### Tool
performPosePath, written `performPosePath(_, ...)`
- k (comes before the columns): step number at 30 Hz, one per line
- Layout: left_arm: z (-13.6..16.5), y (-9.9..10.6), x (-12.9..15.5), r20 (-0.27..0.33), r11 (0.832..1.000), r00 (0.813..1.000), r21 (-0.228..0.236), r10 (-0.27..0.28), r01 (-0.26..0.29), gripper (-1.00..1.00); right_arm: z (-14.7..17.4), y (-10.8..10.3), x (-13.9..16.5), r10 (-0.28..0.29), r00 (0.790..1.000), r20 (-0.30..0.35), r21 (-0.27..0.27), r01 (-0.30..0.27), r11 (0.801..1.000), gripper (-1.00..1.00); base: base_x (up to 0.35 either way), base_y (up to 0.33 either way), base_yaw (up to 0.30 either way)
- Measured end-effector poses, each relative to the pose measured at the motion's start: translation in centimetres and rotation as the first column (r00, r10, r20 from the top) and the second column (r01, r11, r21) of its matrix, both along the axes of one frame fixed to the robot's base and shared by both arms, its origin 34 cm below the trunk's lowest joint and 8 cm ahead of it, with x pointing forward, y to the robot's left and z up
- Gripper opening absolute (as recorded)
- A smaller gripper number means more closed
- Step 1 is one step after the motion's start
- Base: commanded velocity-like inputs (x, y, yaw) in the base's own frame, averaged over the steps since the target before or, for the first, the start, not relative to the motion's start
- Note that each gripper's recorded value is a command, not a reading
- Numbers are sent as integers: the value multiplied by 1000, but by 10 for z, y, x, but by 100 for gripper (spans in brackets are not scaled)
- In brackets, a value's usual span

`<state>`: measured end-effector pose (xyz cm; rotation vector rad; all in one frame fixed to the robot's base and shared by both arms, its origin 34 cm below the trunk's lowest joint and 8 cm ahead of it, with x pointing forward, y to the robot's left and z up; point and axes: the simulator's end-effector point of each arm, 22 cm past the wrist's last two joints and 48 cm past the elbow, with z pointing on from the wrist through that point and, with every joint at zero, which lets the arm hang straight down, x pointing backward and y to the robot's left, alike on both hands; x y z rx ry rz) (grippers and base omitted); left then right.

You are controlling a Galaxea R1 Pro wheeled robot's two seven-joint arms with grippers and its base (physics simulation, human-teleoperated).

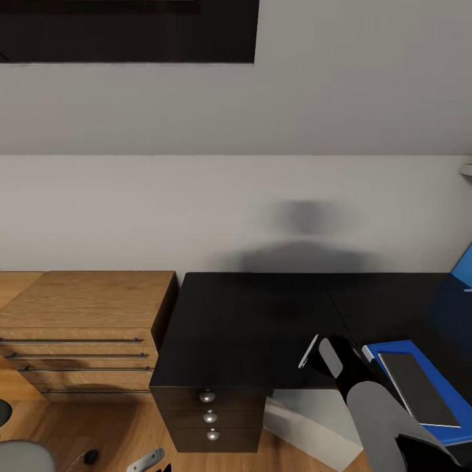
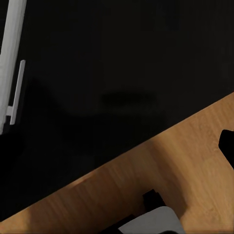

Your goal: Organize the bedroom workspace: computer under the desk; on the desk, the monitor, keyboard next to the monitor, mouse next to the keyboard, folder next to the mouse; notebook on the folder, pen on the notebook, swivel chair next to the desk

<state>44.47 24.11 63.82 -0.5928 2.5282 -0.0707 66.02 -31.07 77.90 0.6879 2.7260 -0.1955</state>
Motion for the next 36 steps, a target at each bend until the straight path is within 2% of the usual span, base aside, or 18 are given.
performPosePath(9,0,0,0,0,1000,1000,0,0,0,100,0,3,1,3,1000,3,5,-3,1000,100,0,25,0)
performPosePath(19,0,0,0,0,1000,1000,0,1,-1,100,0,9,6,15,1000,26,38,-16,999,100,0,122,0)
performPosePath(26,0,0,0,0,1000,1000,-1,1,-1,100,2,15,12,23,998,53,70,-27,997,100,0,23,0)
performPosePath(36,0,0,0,0,1000,1000,0,1,-1,100,25,9,34,10,992,126,67,-19,998,100,0,4,0)
